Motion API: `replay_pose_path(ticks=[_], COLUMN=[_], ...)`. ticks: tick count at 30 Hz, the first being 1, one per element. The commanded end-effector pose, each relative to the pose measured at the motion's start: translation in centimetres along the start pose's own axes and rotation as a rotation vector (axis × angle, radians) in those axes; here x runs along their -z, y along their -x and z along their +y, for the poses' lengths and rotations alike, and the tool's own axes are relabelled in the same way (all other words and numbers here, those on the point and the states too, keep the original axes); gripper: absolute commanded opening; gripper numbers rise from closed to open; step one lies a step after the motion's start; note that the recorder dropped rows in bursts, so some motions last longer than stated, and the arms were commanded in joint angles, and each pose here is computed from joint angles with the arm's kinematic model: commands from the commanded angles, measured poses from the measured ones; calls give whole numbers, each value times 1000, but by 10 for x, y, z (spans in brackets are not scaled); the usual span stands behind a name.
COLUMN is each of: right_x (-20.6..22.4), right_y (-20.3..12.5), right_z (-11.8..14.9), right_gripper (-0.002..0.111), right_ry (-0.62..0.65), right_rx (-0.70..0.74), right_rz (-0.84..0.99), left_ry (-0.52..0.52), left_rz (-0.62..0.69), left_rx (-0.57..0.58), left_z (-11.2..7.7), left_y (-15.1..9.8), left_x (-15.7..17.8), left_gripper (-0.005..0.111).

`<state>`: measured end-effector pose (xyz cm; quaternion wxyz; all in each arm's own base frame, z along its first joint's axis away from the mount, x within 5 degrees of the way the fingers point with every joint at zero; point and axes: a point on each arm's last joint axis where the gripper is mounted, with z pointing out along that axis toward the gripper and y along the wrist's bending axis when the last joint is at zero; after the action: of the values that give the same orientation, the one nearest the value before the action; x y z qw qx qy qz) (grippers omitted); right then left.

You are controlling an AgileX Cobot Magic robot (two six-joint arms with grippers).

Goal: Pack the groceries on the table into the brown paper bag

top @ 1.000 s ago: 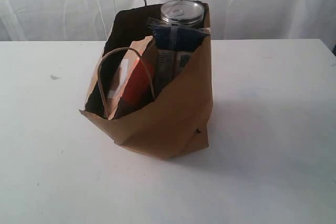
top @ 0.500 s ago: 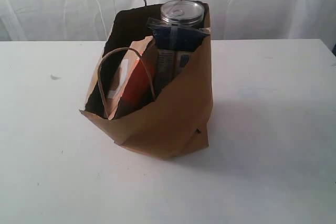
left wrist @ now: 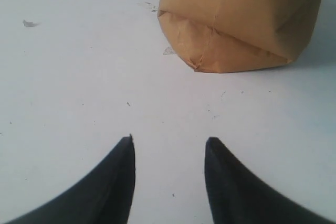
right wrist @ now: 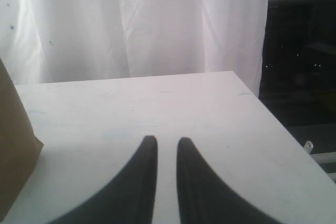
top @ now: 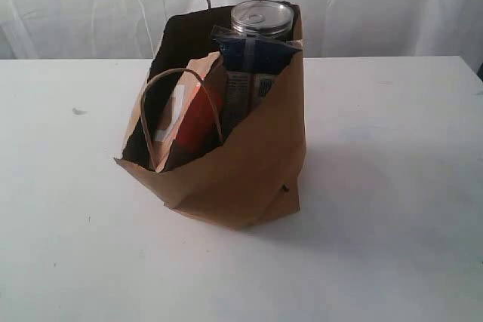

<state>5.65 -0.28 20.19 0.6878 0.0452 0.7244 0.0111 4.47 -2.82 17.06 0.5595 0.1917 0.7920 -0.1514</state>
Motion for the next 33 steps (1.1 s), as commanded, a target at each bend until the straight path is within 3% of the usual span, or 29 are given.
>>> replay_pose_path(ticks=[1,33], right_x=[0,0], right_y=[-1,-1], right_z=[-1,-1], right_gripper=[13,13], right_ry=[-8,-8], right_rx=[6,6], right_rz=[-9,-9], left_ry=[4,0], left_rz=[-17,0], left_rx=[21,21], left_z=[0,0], left_y=[0,-2], left_x=[0,-1], left_gripper=[47,47])
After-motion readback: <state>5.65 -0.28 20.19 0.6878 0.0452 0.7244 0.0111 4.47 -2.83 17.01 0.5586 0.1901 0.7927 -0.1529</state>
